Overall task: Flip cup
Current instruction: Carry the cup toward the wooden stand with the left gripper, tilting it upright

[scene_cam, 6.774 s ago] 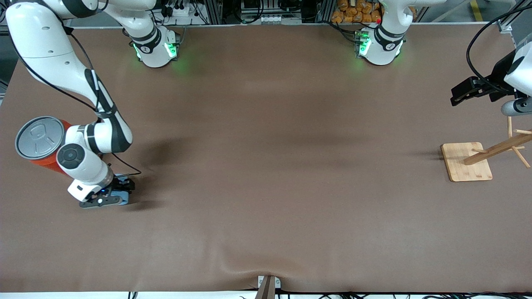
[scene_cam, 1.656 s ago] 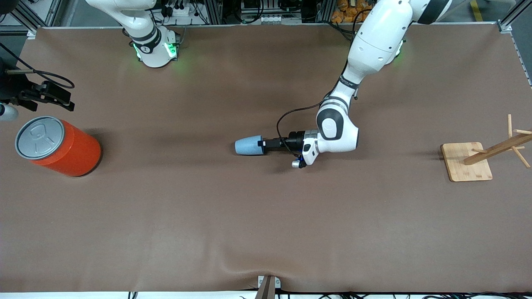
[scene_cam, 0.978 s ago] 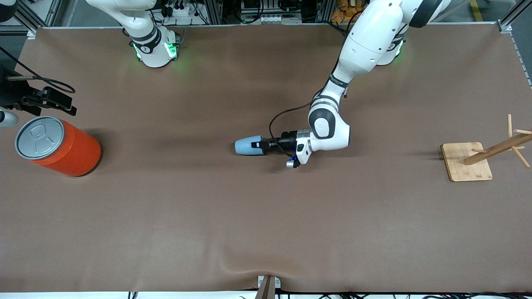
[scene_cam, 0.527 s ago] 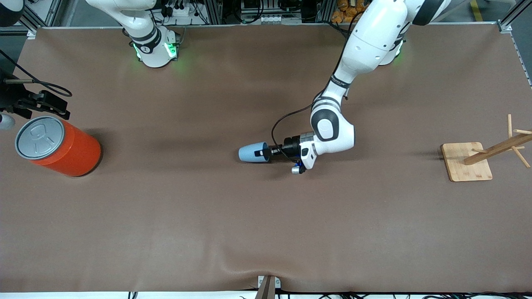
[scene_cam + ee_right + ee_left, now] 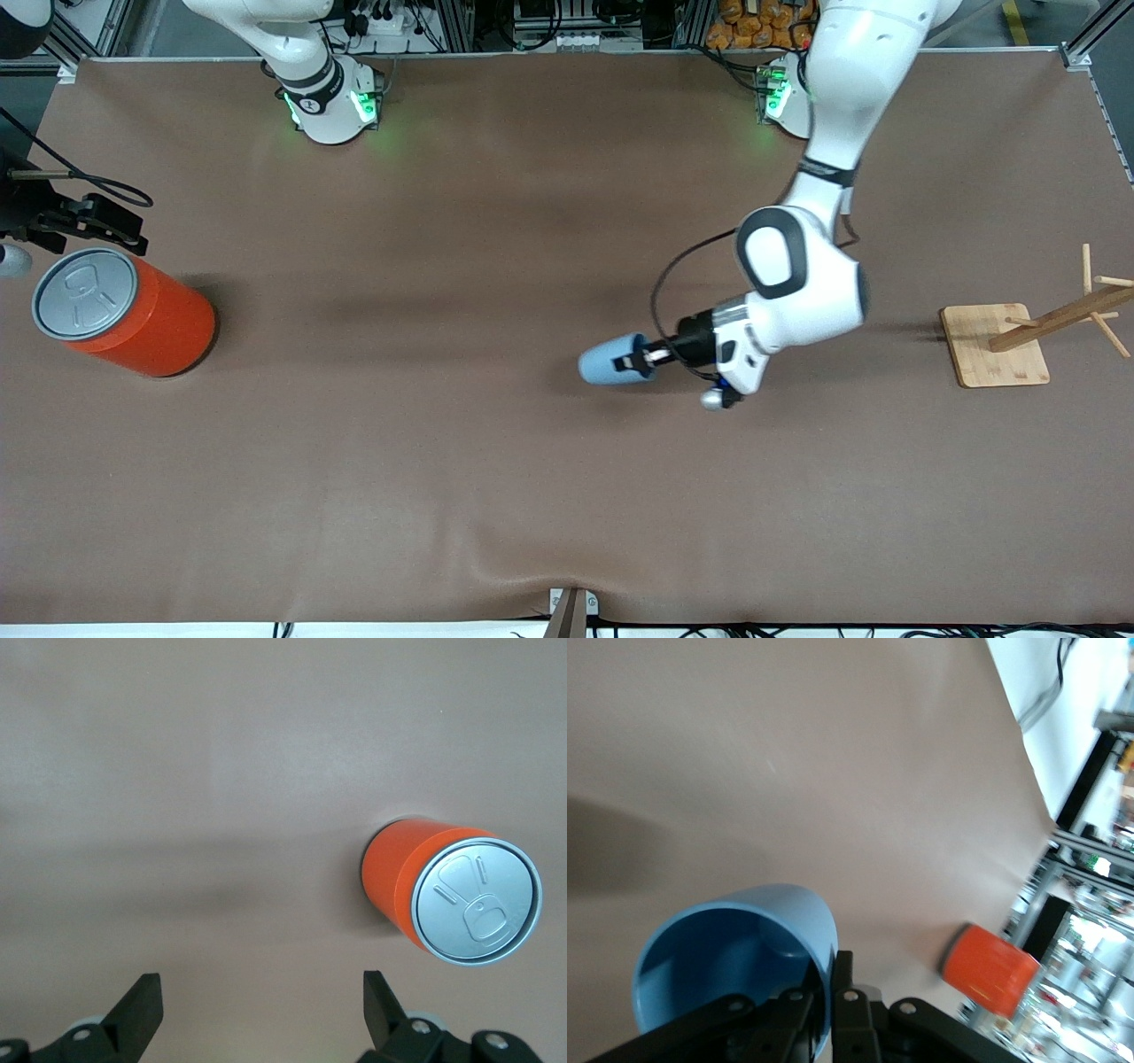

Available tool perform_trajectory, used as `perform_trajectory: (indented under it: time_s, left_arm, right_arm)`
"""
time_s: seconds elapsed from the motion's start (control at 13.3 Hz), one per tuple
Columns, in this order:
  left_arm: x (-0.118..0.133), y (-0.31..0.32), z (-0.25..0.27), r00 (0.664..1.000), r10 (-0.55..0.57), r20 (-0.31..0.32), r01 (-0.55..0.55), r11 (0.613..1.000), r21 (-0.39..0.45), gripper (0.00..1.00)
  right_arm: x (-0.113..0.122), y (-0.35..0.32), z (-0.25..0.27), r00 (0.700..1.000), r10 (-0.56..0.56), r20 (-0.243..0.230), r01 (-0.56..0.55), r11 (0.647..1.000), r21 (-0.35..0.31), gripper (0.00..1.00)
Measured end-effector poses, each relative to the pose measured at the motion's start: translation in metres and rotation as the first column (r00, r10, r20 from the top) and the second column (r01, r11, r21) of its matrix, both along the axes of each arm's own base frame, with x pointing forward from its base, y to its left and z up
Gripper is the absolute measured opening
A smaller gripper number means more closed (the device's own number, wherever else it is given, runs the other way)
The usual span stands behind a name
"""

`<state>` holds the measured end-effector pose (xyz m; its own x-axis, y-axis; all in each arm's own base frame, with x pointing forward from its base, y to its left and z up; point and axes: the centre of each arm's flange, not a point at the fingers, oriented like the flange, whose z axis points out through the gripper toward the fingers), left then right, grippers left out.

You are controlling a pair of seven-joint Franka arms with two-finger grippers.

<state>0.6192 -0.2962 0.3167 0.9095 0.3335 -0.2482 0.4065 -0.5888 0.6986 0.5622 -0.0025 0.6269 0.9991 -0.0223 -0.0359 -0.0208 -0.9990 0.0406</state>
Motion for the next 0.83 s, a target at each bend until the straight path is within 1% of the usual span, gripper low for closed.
perform_trajectory:
  time_s: [0.08, 0.15, 0.23, 0.3, 0.38, 0.6, 0.68, 0.83]
  left_arm:
    - [0.010, 0.025, 0.012, 0.999, -0.010, 0.030, 0.008, 0.998, 0.066, 0.05]
    - [0.020, 0.054, 0.019, 0.997, -0.036, 0.061, 0.026, 0.988, 0.155, 0.05]
    - [0.028, 0.087, 0.020, 0.994, -0.077, 0.074, 0.055, 0.965, 0.257, 0.05]
    - [0.034, 0.120, 0.017, 0.991, -0.120, 0.067, 0.089, 0.932, 0.353, 0.05]
    - [0.039, 0.150, 0.015, 0.988, -0.148, 0.054, 0.111, 0.899, 0.425, 0.05]
    - [0.040, 0.218, 0.015, 0.980, -0.201, -0.004, 0.168, 0.810, 0.562, 0.05]
    - [0.038, 0.237, 0.014, 0.979, -0.203, -0.020, 0.175, 0.787, 0.591, 0.05]
    - [0.030, 0.260, 0.003, 0.980, -0.191, -0.048, 0.181, 0.777, 0.603, 0.05]
  right_arm:
    - [0.000, 0.000, 0.000, 1.000, 0.000, -0.001, 0.000, 1.000, 0.000, 1.00]
    - [0.000, 0.000, 0.000, 1.000, 0.000, -0.001, 0.000, 1.000, 0.000, 1.00]
    - [0.000, 0.000, 0.000, 1.000, -0.001, -0.002, 0.001, 1.000, 0.000, 1.00]
    - [0.000, 0.000, -0.001, 1.000, -0.001, -0.002, 0.001, 1.000, 0.000, 1.00]
    - [0.000, 0.000, -0.001, 1.000, -0.001, -0.002, 0.001, 1.000, 0.000, 1.00]
    - [0.000, 0.000, -0.001, 1.000, 0.000, -0.003, 0.000, 1.000, 0.000, 1.00]
    - [0.000, 0.000, -0.001, 1.000, 0.000, -0.003, 0.000, 1.000, 0.000, 1.00]
    - [0.000, 0.000, -0.001, 1.000, 0.000, -0.003, 0.000, 1.000, 0.000, 1.00]
